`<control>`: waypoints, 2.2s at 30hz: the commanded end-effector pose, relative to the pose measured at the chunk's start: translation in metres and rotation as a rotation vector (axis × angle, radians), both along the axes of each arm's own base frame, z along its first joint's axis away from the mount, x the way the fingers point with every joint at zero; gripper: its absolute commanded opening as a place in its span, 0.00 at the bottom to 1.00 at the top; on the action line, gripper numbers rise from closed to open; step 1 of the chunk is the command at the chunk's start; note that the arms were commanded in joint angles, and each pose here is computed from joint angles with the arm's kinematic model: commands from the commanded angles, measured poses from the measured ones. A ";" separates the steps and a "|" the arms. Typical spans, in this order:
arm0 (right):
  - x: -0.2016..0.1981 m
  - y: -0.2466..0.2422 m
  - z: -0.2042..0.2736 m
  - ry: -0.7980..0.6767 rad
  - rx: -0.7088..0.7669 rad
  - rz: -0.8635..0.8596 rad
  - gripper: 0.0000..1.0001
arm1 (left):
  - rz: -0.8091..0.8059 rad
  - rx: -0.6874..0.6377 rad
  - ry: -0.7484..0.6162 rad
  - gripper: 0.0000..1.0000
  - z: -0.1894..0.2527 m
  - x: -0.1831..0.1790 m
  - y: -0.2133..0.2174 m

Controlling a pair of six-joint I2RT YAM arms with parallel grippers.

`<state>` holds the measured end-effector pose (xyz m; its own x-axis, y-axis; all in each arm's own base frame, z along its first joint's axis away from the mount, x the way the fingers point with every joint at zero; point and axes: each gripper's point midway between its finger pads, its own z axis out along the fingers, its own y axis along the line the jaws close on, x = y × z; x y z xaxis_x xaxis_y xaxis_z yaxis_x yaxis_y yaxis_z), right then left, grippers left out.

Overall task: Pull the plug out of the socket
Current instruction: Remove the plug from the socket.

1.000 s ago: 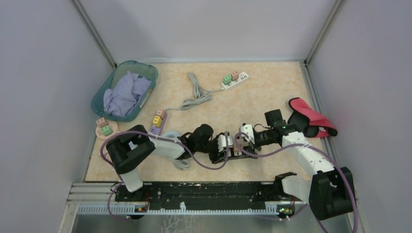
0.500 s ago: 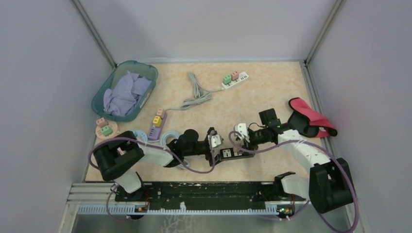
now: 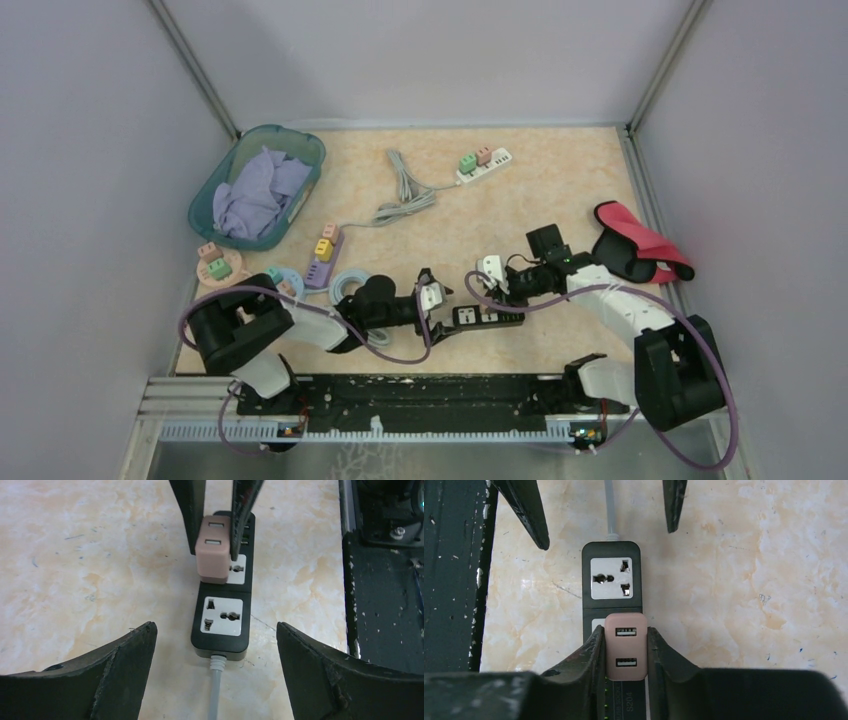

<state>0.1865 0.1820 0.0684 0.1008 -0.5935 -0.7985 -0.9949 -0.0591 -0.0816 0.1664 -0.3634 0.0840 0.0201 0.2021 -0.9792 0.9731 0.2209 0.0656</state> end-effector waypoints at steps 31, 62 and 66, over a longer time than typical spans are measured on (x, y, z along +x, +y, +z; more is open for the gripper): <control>0.004 0.010 0.021 -0.014 0.047 -0.005 0.00 | -0.145 0.078 0.082 0.19 -0.061 0.002 -0.051; -0.009 0.002 0.031 -0.012 0.070 0.068 0.00 | -0.096 0.086 0.085 0.00 -0.072 0.006 -0.036; -0.029 0.005 0.033 0.010 0.116 0.165 0.00 | -0.094 0.081 0.086 0.00 -0.071 0.005 -0.036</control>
<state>0.1801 0.1763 0.0759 0.1259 -0.5864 -0.8002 -0.9916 -0.0977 -0.0845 0.1683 -0.4140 0.0387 0.0043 0.2116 -0.9773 0.9967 0.0778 0.0212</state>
